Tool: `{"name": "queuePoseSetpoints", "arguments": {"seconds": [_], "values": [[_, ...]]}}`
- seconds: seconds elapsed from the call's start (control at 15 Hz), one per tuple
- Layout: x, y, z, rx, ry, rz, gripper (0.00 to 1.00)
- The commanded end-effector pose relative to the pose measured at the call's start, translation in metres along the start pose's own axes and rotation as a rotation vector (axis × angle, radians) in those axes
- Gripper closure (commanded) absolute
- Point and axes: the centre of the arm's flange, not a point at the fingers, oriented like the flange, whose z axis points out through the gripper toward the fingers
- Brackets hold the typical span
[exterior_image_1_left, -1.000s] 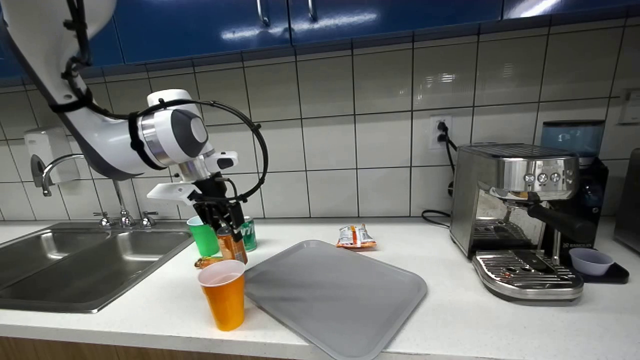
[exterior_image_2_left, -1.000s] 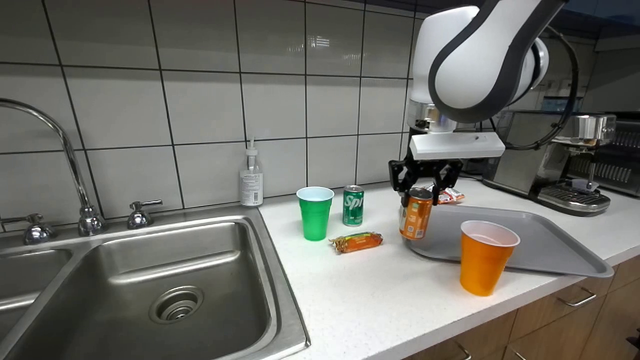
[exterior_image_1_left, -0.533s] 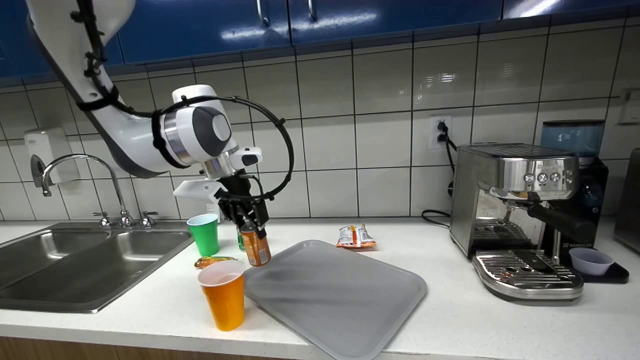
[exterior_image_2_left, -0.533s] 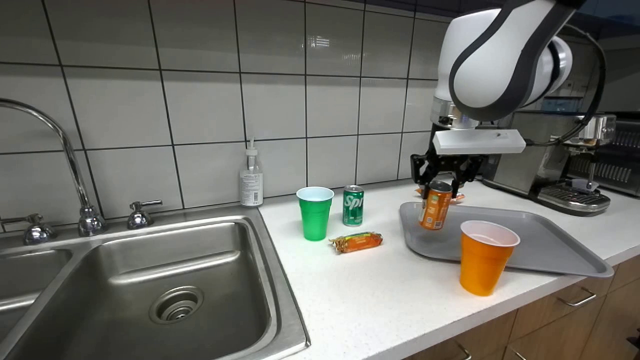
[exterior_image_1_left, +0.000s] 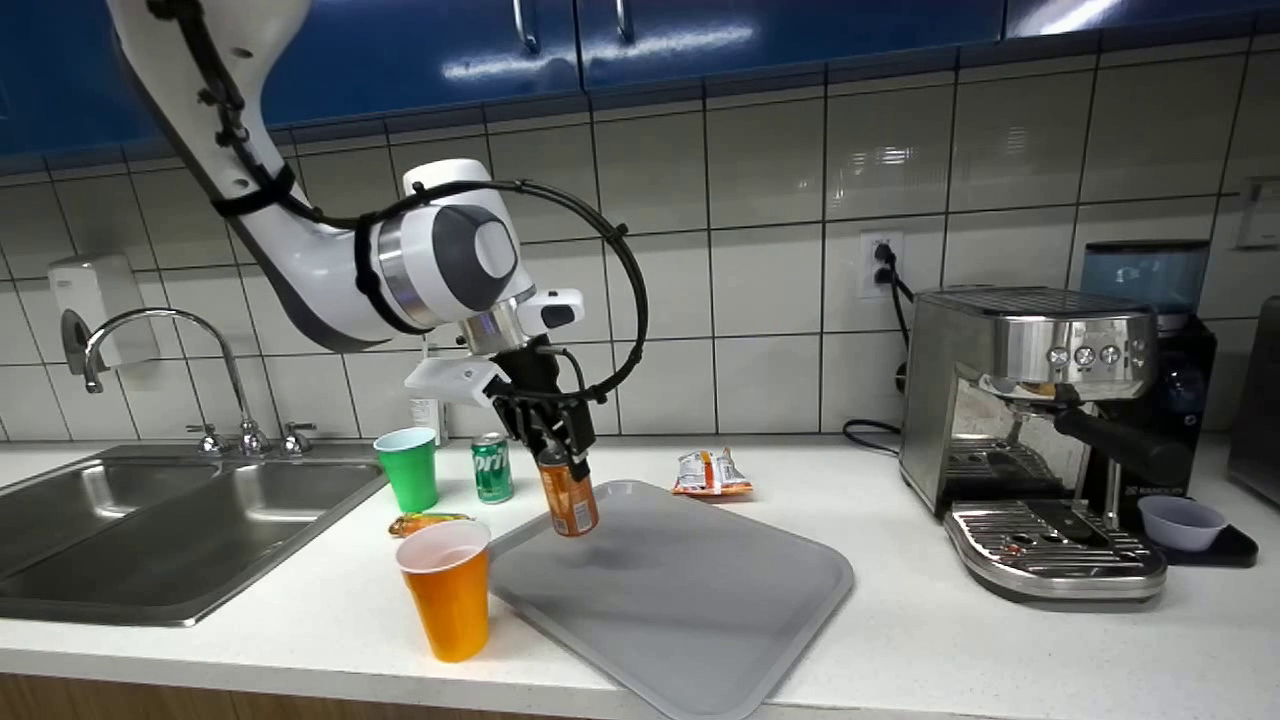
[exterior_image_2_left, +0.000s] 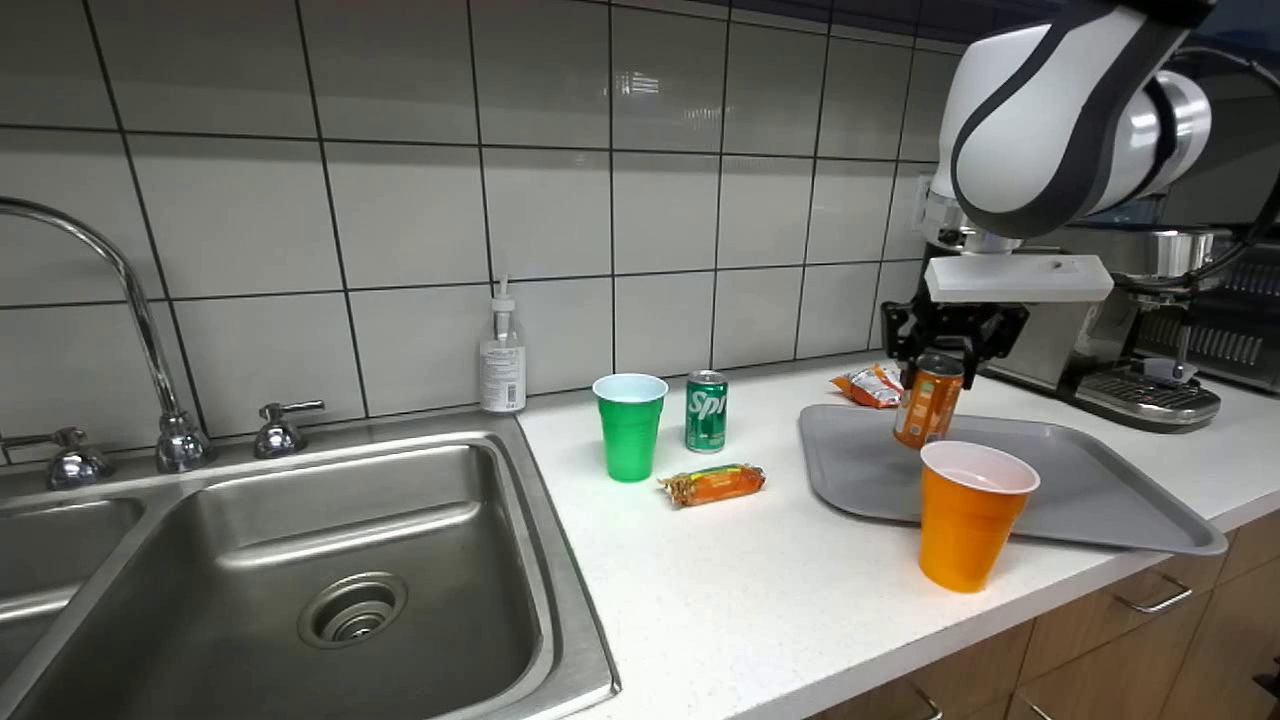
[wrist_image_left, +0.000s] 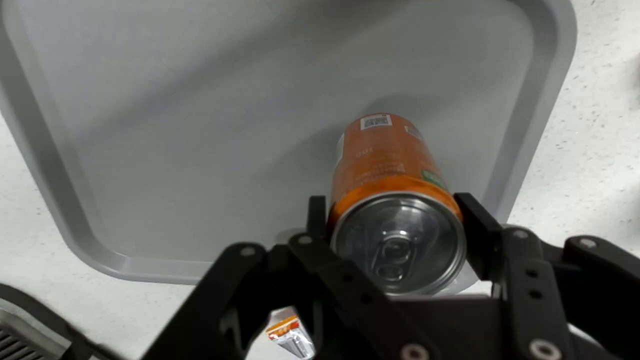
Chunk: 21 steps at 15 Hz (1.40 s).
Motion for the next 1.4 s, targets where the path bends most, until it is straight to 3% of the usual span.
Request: {"name": "queuePoseSetpoints", "arguments": {"seconds": [0.0, 0.53, 1.33], "values": [[0.0, 0.031, -0.012, -0.001, 0.016, 0.039, 0.61], [-0.01, 0.079, -0.006, -0.042, 0.005, 0.127, 0.61], [-0.029, 0.117, 0.017, -0.079, -0.058, 0.203, 0.61]]}}
